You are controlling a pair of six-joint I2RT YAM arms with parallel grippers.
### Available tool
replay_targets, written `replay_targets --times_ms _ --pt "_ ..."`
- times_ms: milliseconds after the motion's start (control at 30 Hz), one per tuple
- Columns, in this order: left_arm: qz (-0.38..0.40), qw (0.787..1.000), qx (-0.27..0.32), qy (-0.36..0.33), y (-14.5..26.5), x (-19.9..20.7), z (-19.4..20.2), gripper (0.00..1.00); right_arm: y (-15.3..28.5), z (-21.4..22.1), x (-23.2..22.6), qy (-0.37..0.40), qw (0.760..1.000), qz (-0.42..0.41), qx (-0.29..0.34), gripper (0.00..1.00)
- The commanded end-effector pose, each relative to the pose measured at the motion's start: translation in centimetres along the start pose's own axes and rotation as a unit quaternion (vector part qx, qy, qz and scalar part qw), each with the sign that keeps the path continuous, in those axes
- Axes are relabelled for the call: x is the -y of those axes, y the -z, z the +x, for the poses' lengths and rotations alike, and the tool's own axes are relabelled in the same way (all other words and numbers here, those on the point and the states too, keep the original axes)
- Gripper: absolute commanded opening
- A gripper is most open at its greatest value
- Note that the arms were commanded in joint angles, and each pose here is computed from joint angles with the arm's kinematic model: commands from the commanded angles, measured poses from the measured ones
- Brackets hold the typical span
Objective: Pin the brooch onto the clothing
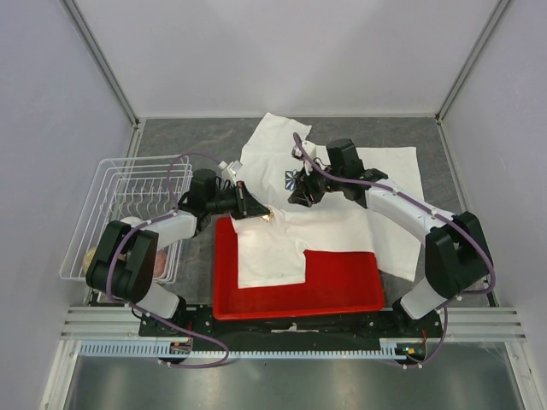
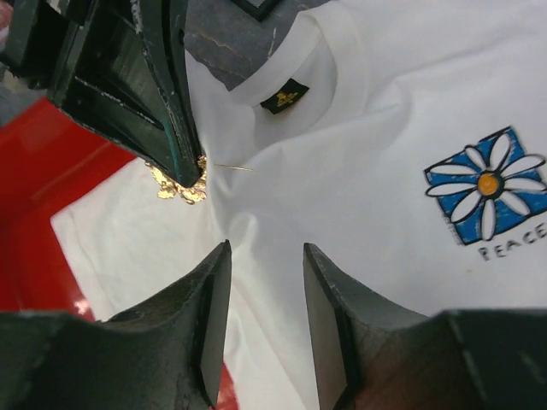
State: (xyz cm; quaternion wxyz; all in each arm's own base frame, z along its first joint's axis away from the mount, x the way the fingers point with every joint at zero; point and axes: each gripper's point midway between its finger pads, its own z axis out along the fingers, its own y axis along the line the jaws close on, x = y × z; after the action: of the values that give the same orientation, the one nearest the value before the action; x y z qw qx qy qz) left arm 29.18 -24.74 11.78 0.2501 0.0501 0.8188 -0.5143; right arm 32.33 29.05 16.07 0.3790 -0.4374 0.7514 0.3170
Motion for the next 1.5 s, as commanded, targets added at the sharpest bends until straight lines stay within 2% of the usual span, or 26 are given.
replay_targets --times_ms 0,167,433,600,933,1000,1133,1267,1367,1467 --pt "0.039 0.999 0.01 -0.008 0.0 1.3 -0.7 0.02 -0.5 -0.5 -1.4 -0.137 0.989 -0.052 0.039 0.48" --pt "0.045 0.999 0.011 -0.007 0.0 1.4 -0.6 0.02 -2.1 -0.6 -1.0 -0.222 0.971 -0.073 0.056 0.52" --pt "0.053 0.998 0.017 -0.004 -0.1 1.6 -1.0 0.02 -3.9 -1.7 -0.7 -0.356 0.921 -0.124 0.098 0.54" --pt "0.055 0.998 0.016 -0.004 -0.2 1.6 -1.0 0.02 -4.3 -2.1 -0.7 -0.367 0.913 -0.141 0.112 0.54" --pt "0.055 0.998 0.016 0.0 -0.3 1.5 -1.3 0.02 -4.4 -2.0 -1.3 -0.387 0.901 -0.166 0.109 0.43" --pt "0.053 0.998 0.019 0.001 -0.3 1.4 -1.4 0.02 -4.5 -1.7 -1.4 -0.391 0.899 -0.167 0.105 0.43" --pt "0.053 0.998 0.02 0.003 -0.3 1.3 -1.5 0.02 -4.9 -0.6 -1.1 -0.4 0.9 -0.149 0.094 0.52" --pt "0.054 0.998 0.02 0.003 -0.2 1.3 -1.5 0.02 -5.1 -0.3 -0.8 -0.407 0.898 -0.138 0.092 0.54" --pt "0.053 0.998 0.02 0.004 -0.2 1.2 -1.5 0.02 -5.1 -0.7 -0.9 -0.41 0.895 -0.146 0.098 0.5" --pt "0.051 0.998 0.018 0.008 -0.3 1.1 -1.3 0.02 -5.2 -0.8 -1.1 -0.41 0.894 -0.154 0.098 0.4"
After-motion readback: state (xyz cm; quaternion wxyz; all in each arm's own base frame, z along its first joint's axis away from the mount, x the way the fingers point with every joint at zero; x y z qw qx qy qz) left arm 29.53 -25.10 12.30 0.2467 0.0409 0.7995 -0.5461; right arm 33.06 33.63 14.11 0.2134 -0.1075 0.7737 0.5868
